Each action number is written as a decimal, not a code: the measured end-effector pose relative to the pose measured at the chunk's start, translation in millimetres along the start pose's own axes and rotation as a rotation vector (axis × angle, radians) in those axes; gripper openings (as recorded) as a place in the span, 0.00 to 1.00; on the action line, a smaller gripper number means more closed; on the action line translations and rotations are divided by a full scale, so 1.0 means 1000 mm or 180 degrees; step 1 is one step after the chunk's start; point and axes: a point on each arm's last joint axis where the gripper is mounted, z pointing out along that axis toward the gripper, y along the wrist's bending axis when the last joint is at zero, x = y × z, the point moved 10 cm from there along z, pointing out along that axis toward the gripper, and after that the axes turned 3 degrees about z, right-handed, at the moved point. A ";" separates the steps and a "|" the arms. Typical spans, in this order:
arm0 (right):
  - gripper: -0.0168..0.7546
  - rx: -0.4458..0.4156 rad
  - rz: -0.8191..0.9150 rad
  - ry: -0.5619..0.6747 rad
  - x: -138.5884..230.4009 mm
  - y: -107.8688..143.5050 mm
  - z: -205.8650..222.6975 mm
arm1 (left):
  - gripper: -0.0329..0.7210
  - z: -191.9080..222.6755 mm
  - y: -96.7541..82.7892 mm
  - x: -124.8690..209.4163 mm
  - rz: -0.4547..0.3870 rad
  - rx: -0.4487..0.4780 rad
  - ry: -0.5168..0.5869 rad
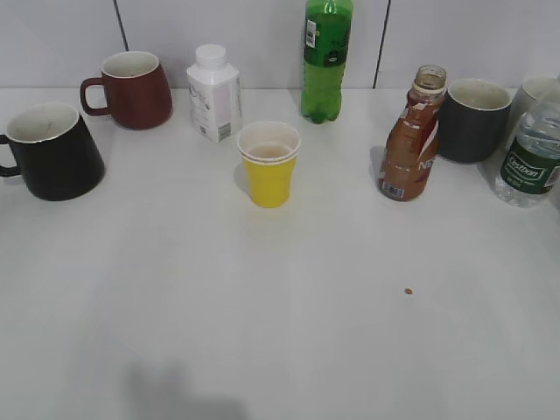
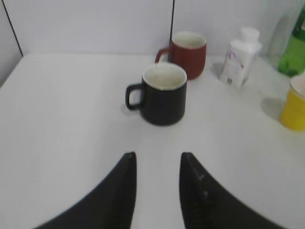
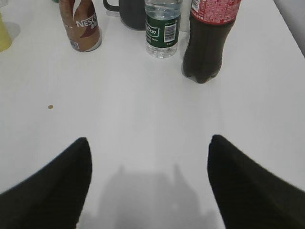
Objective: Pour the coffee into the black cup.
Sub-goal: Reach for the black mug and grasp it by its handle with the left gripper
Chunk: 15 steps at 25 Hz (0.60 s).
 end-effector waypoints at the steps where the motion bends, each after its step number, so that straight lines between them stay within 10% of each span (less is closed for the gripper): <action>1: 0.78 0.0000 0.0000 0.0000 0.000 0.000 0.000 | 0.36 0.005 0.001 -0.006 -0.0004 -0.0007 -0.0044; 15: 0.78 0.0000 0.0000 0.0000 0.000 0.000 0.000 | 0.36 0.087 0.011 -0.048 -0.0038 -0.0091 -0.0214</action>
